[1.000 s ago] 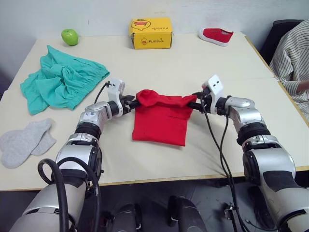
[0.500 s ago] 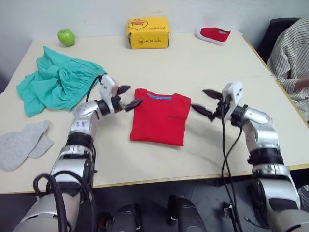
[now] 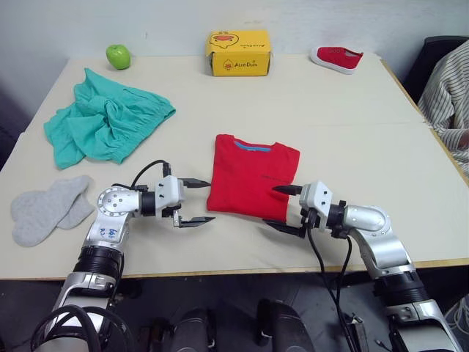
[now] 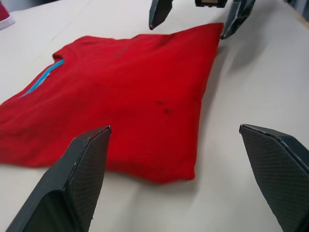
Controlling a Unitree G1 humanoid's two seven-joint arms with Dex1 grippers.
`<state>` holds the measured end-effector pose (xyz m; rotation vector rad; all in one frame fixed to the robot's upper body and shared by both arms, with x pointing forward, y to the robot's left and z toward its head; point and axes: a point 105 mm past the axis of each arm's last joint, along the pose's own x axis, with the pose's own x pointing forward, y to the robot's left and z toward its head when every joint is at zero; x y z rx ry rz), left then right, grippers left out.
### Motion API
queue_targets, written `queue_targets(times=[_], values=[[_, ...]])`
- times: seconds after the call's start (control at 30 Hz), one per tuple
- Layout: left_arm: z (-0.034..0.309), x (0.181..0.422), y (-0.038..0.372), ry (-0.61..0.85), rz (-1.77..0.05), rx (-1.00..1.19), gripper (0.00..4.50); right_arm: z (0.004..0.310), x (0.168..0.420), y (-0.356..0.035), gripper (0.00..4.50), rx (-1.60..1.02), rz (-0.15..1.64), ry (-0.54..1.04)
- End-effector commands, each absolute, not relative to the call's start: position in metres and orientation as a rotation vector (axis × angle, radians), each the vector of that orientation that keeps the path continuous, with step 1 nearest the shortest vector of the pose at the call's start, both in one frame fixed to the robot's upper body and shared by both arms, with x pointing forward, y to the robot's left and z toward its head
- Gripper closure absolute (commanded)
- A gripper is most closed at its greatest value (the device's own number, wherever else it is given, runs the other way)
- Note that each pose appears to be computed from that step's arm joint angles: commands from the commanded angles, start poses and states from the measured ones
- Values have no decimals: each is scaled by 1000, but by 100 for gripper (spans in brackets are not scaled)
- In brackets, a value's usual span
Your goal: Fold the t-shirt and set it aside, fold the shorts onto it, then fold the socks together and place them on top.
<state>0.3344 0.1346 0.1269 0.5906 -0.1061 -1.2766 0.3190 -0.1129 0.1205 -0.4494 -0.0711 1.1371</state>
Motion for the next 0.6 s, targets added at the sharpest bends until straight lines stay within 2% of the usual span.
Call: queue_targets(times=[0.03,0.1,0.17,0.2,0.37,0.57,0.6], values=[[124,343,117,-137,-1240,652,3,120,325,-106,0,-506,1102,-127],[117,345,110,-123,-1246,669,3,116,328,-103,0,-559,1106,-133],[108,346,106,-97,-1265,724,0,111,327,-100,37,-600,1137,-129],[105,347,105,-91,-1269,759,44,108,327,-100,62,-616,1141,-129],[104,358,103,-109,-1220,798,192,104,330,-99,231,-692,1158,-161],[99,333,117,-114,-1316,964,389,99,325,-103,448,-898,1227,-239],[100,328,119,-124,-1321,968,422,99,324,-103,450,-914,1232,-256]])
